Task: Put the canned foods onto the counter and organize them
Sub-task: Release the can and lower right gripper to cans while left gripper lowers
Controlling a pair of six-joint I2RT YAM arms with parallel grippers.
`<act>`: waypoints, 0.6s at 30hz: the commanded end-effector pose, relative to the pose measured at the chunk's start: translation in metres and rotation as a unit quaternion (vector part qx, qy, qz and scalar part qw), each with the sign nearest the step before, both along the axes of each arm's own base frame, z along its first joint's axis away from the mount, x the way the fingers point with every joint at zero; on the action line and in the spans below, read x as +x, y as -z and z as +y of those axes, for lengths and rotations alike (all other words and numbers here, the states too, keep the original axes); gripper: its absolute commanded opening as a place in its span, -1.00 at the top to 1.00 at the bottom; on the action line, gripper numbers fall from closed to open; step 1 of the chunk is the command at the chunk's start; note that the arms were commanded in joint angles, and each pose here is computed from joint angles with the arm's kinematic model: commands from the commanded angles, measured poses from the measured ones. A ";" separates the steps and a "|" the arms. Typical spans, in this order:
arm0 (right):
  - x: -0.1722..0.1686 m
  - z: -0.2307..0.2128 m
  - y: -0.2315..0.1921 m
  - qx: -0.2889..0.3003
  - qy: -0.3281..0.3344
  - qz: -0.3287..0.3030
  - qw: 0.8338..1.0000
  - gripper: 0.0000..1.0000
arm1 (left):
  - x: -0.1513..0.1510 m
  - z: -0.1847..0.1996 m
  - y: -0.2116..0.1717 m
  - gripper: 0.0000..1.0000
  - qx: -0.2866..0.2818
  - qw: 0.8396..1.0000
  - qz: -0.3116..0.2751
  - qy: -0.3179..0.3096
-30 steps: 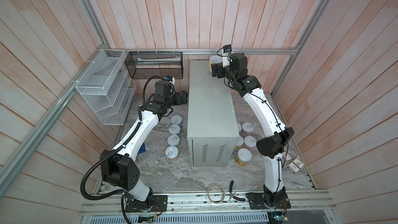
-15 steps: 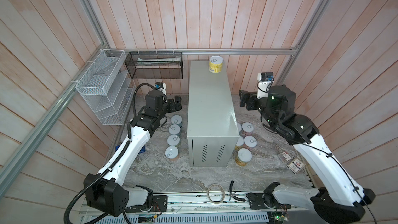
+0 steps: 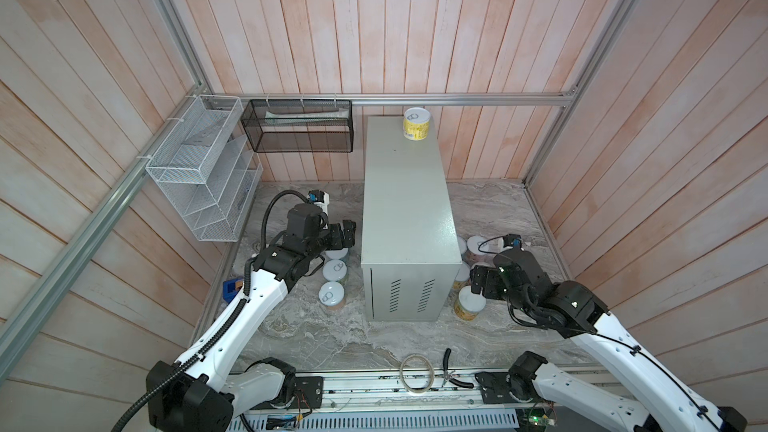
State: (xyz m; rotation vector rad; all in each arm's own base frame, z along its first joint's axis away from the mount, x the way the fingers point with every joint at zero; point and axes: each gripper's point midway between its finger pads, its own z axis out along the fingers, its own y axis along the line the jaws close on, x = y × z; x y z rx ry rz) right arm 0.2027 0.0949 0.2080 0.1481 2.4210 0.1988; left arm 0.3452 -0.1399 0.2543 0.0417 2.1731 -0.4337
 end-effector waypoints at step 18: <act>-0.016 0.015 0.087 0.019 0.021 0.090 0.995 -0.93 | -0.002 -0.002 0.034 -0.99 -0.012 1.000 0.016 -0.001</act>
